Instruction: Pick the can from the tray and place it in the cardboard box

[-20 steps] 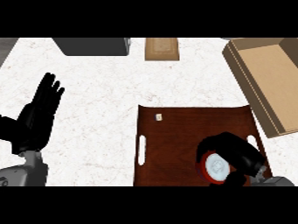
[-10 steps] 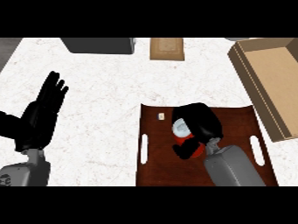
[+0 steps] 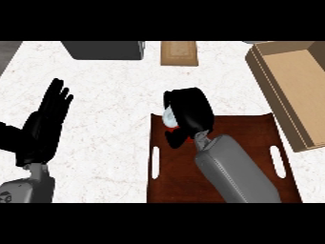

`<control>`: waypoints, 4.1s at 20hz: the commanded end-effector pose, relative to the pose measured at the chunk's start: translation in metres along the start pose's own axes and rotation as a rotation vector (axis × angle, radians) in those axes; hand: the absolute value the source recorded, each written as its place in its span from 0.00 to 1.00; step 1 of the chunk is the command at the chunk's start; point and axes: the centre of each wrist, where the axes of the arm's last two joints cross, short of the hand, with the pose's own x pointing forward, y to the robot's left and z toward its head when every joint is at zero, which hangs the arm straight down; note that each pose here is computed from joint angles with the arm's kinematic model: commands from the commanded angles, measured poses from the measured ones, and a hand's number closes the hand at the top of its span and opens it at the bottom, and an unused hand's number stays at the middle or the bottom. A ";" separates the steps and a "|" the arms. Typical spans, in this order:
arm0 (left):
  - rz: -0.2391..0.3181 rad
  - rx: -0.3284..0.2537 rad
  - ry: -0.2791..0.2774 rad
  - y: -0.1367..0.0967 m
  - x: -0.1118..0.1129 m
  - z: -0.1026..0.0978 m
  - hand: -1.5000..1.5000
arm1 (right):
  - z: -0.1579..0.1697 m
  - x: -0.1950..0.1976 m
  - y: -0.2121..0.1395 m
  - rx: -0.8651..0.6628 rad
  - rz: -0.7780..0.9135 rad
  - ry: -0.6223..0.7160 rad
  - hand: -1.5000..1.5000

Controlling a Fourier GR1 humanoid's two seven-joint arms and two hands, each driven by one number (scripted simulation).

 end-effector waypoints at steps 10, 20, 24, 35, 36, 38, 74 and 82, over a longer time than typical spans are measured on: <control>-0.002 0.031 0.008 0.016 -0.002 0.009 0.50 | 0.012 0.017 -0.119 -0.453 -0.229 0.249 1.00; -0.002 0.016 -0.015 0.003 0.006 0.000 0.50 | -0.002 -0.074 -0.147 -0.517 -0.219 0.441 1.00; -0.003 0.018 -0.007 0.005 0.003 0.019 0.50 | -0.007 -0.114 -0.155 -0.522 -0.244 0.490 1.00; 0.004 -0.012 -0.018 0.004 0.006 0.008 0.50 | -0.023 -0.224 -0.112 -0.508 0.003 0.596 1.00; -0.005 -0.005 -0.022 0.001 0.010 0.000 0.50 | -0.022 -0.244 -0.126 -0.530 0.001 0.618 1.00; 0.001 0.003 -0.017 0.006 -0.004 -0.004 0.50 | -0.016 -0.264 -0.125 -0.520 -0.013 0.613 1.00; 0.004 0.005 -0.012 -0.007 0.001 0.003 0.50 | 0.028 -0.357 -0.125 -0.945 -0.911 0.469 0.00; 0.007 0.014 -0.012 0.007 -0.003 0.003 0.50 | 0.099 -0.410 -0.105 -1.046 -0.925 0.465 0.00</control>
